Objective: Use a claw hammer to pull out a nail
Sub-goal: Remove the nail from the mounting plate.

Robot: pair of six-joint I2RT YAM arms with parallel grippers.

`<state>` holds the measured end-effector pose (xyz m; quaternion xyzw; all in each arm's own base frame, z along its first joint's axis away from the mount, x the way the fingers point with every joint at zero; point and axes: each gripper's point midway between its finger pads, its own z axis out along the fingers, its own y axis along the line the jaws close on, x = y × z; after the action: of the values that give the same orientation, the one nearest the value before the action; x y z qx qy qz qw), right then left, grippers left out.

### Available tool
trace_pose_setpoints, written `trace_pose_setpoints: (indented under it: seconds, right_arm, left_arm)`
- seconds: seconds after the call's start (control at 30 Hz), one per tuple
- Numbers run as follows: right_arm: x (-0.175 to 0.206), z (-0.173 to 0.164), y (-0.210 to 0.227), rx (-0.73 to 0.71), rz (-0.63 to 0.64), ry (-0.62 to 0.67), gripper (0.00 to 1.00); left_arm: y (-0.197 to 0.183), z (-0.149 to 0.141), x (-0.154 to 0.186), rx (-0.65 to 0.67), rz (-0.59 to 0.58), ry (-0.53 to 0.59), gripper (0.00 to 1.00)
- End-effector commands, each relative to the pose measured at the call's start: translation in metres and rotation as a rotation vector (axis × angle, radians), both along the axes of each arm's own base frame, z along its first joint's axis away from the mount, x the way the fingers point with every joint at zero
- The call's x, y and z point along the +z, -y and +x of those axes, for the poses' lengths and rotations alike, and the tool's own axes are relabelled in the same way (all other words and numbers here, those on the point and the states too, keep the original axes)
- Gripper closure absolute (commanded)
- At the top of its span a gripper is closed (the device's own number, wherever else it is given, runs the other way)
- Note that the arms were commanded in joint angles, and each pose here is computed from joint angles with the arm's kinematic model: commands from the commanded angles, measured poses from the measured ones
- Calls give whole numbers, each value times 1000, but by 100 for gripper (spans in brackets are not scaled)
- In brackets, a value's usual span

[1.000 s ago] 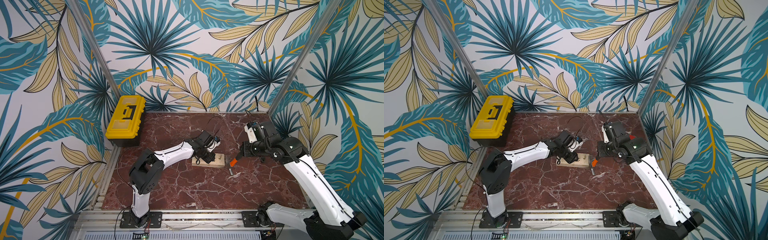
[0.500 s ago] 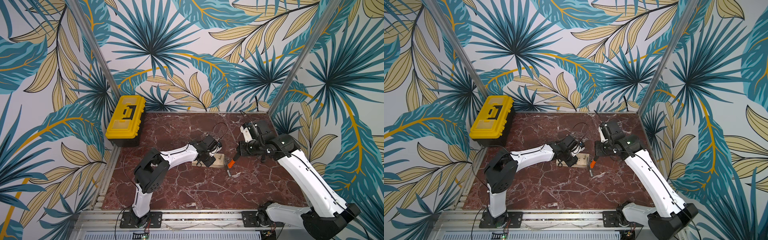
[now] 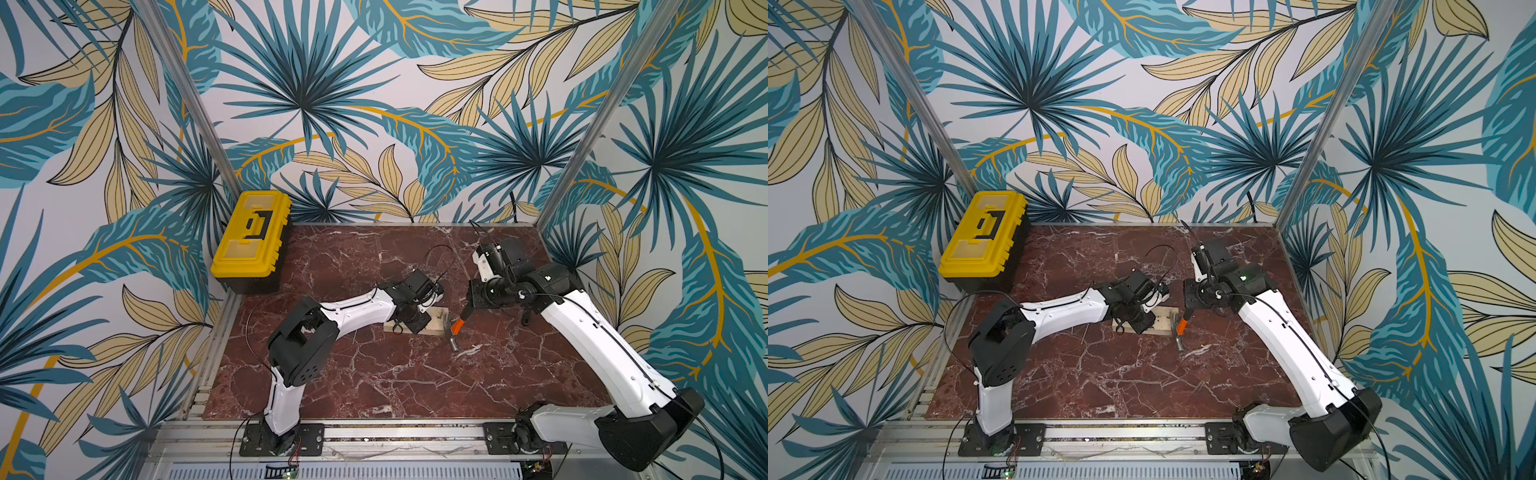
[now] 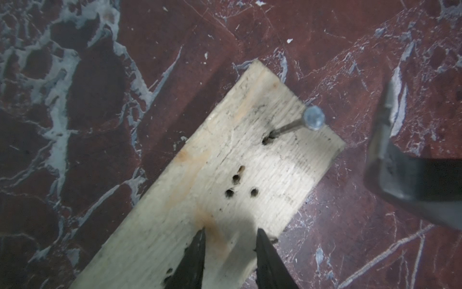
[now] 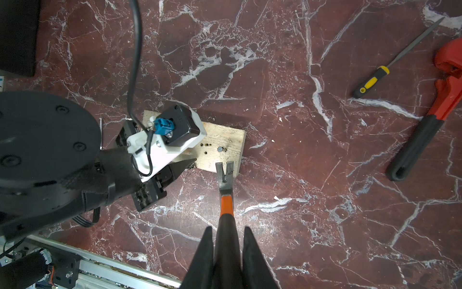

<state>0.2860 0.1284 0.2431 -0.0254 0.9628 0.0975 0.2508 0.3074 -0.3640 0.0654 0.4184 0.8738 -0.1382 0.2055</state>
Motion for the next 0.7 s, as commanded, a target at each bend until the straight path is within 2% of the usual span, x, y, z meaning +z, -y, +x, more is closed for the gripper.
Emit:
trace_pose_setpoints:
  seconds: [0.0,0.67]
  right_arm:
    - [8,13,-7,2,34,54,100]
    - [-1,28,-12,-2,17,50,100]
  left_arm:
    - [-10,-17,-29,-16,52,-82,65]
    - [-11,-19,-34,-14,59,-95,65]
